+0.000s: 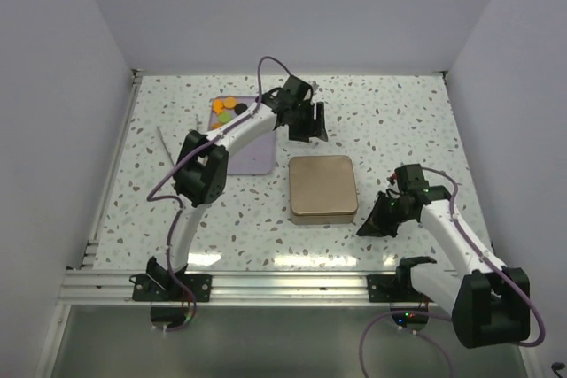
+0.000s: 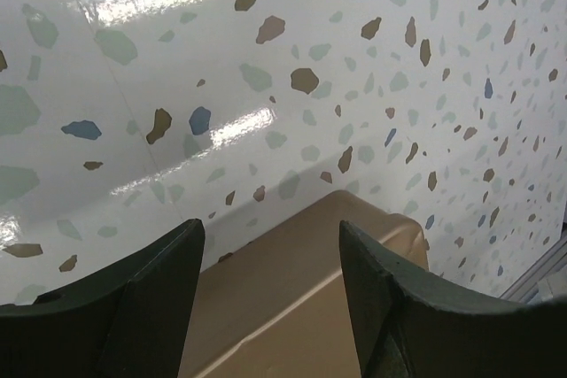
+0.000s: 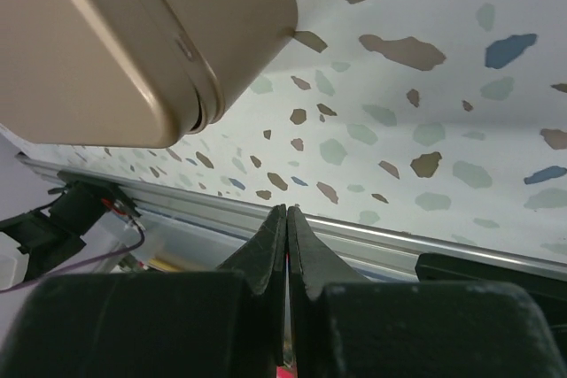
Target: Pack the cookies
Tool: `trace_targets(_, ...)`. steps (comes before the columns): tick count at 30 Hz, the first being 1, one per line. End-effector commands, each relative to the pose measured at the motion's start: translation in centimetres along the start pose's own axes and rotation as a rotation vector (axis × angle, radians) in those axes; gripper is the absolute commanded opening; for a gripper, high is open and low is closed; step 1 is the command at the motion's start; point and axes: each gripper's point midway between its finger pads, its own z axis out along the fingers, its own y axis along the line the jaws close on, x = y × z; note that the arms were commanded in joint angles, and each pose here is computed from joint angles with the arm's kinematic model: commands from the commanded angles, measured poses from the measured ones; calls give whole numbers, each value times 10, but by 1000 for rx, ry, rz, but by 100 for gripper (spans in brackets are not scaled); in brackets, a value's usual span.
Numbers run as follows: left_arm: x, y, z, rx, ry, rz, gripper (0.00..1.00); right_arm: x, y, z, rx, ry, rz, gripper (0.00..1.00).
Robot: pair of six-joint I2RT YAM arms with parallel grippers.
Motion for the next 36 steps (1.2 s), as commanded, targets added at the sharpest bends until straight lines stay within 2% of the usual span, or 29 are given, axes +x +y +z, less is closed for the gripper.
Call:
trace_targets(1, 15, 3, -3, 10, 51, 36, 67, -3, 18, 5, -46, -2, -20, 0)
trace_targets(10, 52, 25, -13, -106, 110, 69, 67, -13, 33, 15, -26, -1, -57, 0)
trace_targets(23, 62, 0, -27, -124, 76, 122, 66, -13, 45, 15, -40, -7, -76, 0)
trace_targets(29, 45, 7, -39, -179, 17, 110, 68, -21, 88, -10, -187, -62, -149, 0)
trace_targets(34, 16, 17, -66, -194, -69, 65, 68, -32, 138, -35, -380, -106, -179, 0)
trace_targets(36, 8, 17, -79, -192, -104, 59, 69, -40, 149, -31, -409, -101, -180, 0)
